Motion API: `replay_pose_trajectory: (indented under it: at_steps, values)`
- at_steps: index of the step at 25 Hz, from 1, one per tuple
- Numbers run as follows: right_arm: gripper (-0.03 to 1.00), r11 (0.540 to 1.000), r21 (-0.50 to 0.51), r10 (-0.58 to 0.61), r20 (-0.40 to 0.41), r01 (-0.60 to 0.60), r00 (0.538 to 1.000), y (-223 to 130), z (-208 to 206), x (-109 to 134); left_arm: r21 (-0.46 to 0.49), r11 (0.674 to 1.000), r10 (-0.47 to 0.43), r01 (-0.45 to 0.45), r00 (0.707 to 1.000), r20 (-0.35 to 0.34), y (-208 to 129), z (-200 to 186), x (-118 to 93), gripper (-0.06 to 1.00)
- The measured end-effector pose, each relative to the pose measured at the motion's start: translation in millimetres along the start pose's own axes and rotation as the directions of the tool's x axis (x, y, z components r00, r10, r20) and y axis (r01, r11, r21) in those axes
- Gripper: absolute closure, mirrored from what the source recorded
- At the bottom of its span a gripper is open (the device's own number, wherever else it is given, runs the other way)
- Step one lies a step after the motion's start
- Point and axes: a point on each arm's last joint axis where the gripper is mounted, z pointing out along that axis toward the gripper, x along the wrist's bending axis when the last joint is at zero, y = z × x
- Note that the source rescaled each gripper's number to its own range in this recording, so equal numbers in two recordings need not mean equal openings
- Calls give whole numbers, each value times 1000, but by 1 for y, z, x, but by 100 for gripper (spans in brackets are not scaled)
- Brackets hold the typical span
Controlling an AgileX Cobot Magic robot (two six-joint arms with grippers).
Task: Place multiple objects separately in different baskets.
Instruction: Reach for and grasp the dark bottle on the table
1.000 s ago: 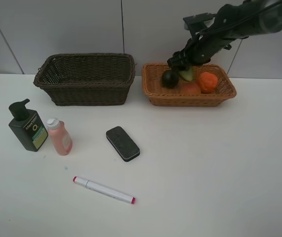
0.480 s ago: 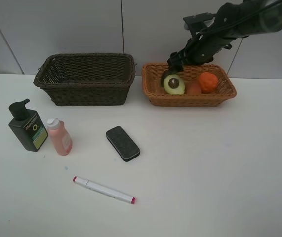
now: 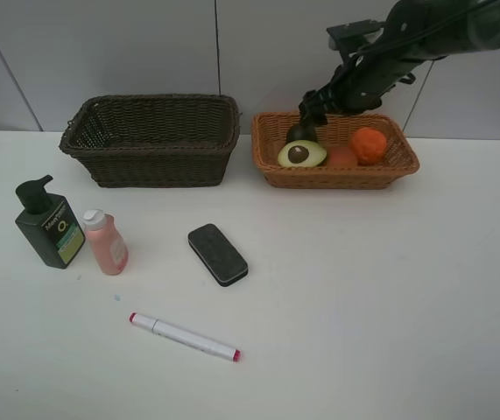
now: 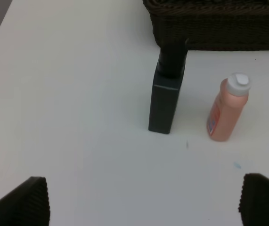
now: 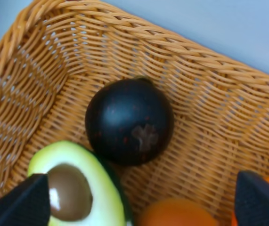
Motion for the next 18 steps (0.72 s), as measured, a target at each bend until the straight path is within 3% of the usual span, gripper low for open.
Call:
replay_pose_trajectory:
  at_steps: [8,18]
  values:
    - [3,1000,25,-5,-11,6,1000,14,-76,-1,0,1000,0,0,1000,0,0,0,0,-6]
    - [3,987,152,-47,-40,52,998,-3,-225,5,0,1000,0,0,1000,0,0,0,0,-6]
